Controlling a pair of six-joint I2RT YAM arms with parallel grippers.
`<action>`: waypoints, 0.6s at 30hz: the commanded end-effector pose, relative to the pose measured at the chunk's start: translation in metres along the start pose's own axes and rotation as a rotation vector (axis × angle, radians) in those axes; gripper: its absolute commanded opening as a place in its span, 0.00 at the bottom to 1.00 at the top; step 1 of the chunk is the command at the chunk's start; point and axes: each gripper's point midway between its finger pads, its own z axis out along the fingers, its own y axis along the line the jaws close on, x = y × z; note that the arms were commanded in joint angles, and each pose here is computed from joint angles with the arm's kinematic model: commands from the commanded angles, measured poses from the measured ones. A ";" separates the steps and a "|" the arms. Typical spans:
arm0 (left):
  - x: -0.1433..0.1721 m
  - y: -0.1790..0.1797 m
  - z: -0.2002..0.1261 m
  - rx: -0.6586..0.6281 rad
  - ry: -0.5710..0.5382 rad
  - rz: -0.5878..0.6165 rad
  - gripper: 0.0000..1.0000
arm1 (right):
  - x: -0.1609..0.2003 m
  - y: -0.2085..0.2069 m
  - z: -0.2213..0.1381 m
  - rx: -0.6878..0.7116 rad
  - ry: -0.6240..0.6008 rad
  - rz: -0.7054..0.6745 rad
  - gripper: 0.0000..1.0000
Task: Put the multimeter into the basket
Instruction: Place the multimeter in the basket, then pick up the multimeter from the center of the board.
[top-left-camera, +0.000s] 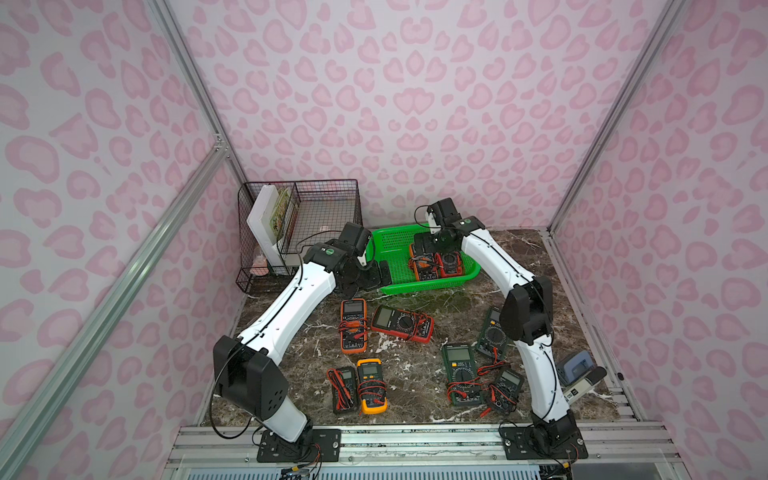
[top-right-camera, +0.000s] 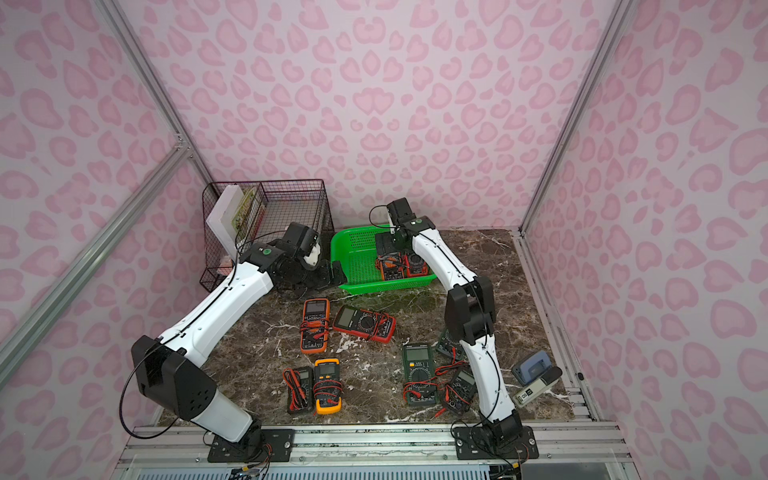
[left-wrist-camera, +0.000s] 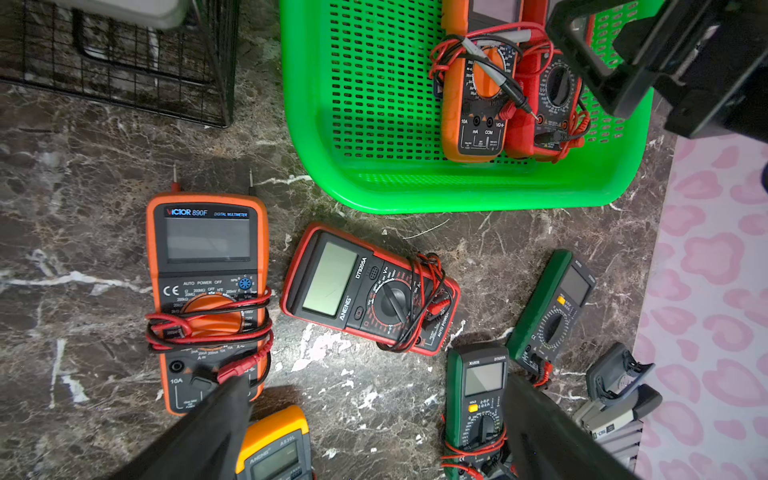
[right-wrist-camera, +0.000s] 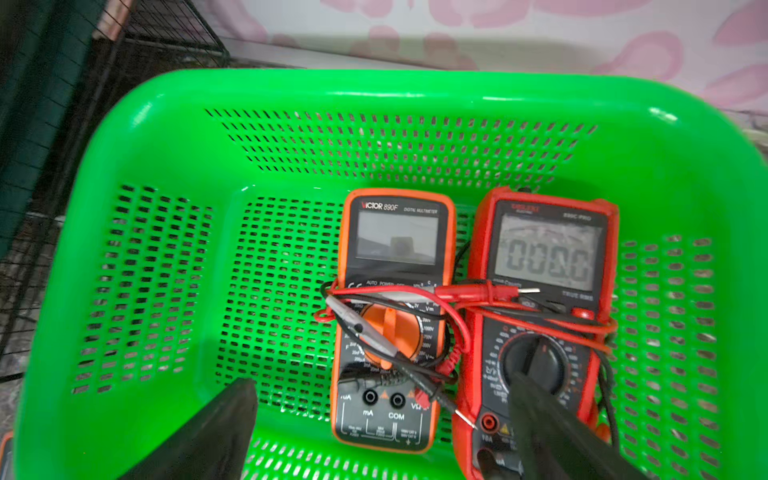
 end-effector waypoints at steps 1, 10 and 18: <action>0.001 0.005 -0.007 -0.018 -0.004 0.028 0.98 | -0.001 0.005 -0.021 -0.004 -0.011 0.017 0.99; 0.007 0.010 -0.010 -0.024 0.005 0.053 0.98 | 0.031 0.009 -0.074 -0.010 -0.036 0.051 0.99; 0.019 0.013 -0.009 -0.013 0.042 0.090 0.99 | 0.090 0.002 -0.110 0.008 0.010 0.081 0.99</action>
